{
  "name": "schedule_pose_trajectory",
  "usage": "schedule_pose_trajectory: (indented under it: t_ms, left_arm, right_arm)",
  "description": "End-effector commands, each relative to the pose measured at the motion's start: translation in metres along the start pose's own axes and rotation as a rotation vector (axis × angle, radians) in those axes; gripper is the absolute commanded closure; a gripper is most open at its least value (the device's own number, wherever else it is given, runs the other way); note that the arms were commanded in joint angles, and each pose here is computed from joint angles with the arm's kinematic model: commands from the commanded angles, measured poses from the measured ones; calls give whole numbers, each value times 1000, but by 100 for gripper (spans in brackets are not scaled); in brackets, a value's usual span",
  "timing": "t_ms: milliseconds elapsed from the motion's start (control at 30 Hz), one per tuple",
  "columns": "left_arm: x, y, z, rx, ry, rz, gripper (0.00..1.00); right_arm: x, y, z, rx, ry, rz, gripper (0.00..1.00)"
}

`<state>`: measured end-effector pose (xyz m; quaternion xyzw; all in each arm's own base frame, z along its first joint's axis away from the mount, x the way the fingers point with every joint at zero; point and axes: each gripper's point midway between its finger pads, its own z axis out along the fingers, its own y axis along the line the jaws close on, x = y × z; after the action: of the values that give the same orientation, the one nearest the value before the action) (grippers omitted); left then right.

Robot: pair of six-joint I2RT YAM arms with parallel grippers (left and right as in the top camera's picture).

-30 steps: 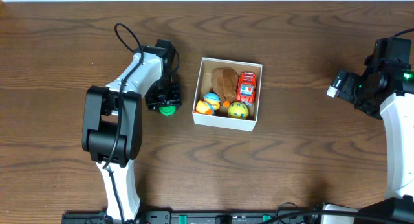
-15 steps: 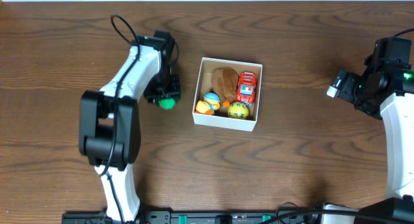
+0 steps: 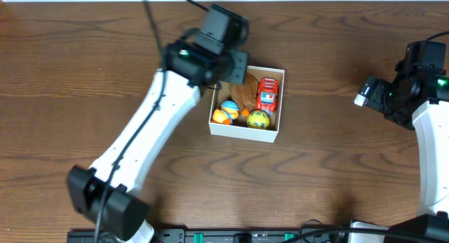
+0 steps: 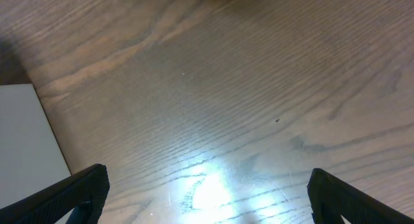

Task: Pack container
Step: 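Place the green ball into the box and release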

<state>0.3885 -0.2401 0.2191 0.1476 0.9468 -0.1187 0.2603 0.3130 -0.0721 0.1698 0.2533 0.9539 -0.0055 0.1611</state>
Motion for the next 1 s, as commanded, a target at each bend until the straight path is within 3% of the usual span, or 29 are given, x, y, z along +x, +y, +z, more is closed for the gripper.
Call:
schedule_pose_trajectory:
  t_ms: [0, 167, 267, 467, 733, 967]
  left_arm:
    - [18, 20, 39, -82, 89, 23, 62]
    - [29, 35, 65, -108, 157, 1, 61]
    - [34, 38, 71, -115, 180, -1, 39]
    - [35, 38, 72, -115, 181, -1, 10]
    - [32, 48, 47, -127, 169, -28, 2]
    - [12, 105, -28, -191, 39, -180, 2]
  right_arm:
    - [2, -1, 2, 4, 12, -10, 1]
    - [1, -1, 2, 3, 9, -10, 1]
    - [1, -1, 2, 2, 8, -10, 1]
    - [1, -1, 2, 2, 7, -10, 1]
    - [1, -1, 2, 2, 8, -22, 1]
    - [-6, 34, -9, -57, -76, -185, 1]
